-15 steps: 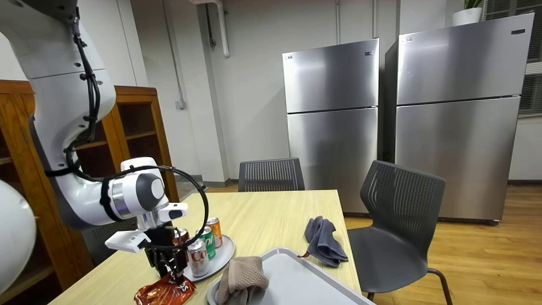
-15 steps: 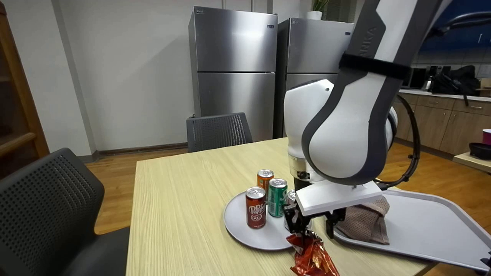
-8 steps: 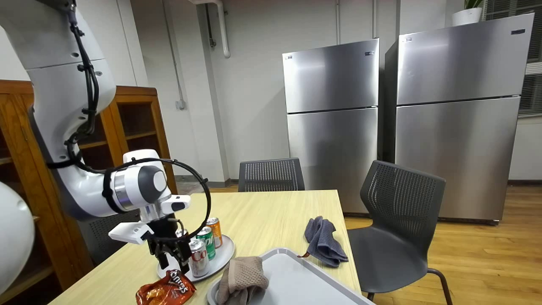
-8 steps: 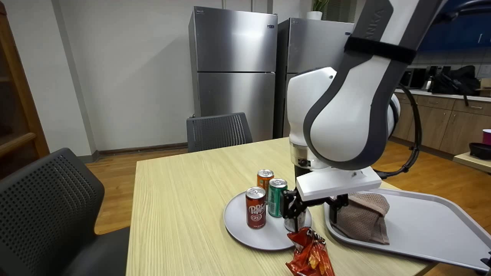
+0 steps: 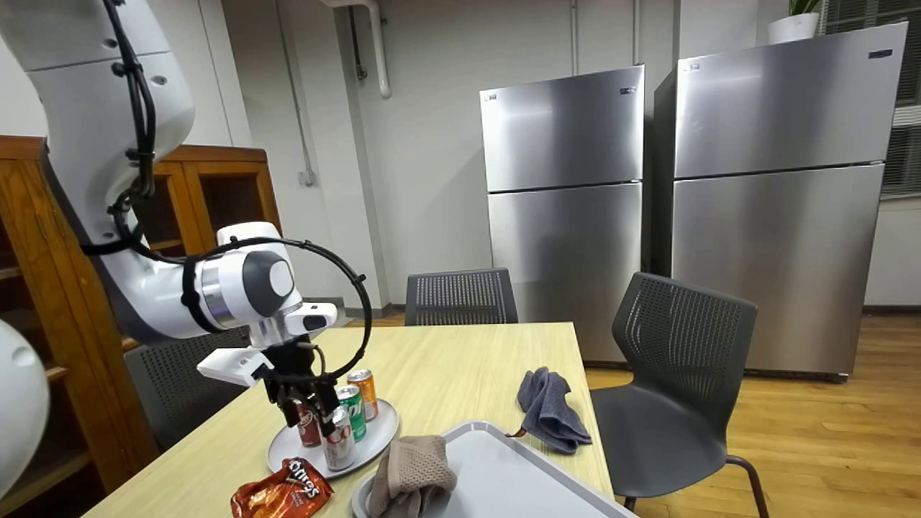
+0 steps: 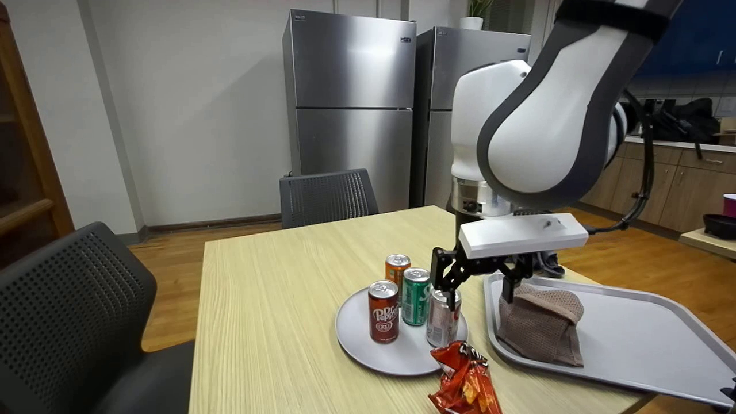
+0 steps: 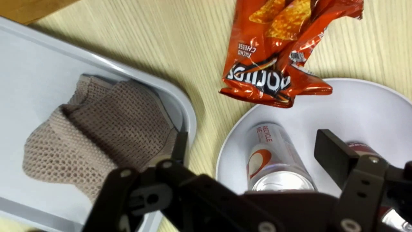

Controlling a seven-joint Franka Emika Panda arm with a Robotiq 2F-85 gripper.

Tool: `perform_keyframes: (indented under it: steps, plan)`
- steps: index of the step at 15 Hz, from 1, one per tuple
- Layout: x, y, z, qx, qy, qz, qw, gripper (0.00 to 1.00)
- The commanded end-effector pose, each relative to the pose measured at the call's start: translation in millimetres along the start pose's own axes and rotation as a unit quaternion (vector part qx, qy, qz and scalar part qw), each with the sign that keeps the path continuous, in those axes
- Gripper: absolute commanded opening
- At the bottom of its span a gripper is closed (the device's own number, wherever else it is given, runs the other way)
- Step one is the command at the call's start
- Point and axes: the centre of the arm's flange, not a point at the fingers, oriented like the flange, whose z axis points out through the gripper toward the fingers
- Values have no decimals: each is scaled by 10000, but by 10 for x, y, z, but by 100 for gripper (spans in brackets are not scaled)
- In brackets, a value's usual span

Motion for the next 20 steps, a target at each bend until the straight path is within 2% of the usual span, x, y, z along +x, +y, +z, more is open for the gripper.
perform_keyframes:
  steps: [1,5,9,14,18,20]
  plan:
    - [-7,264,-296,-108,-29,157,9998,100]
    - [136,601,-312,-46,-68,688,9976,100]
    - [273,947,-235,22,-174,1409,9899,100]
    - [421,1370,-69,1,-334,2497,9678,100]
    - [475,1620,72,-91,-413,3184,9470,100]
    - [489,1700,143,-108,-471,3381,9399,100]
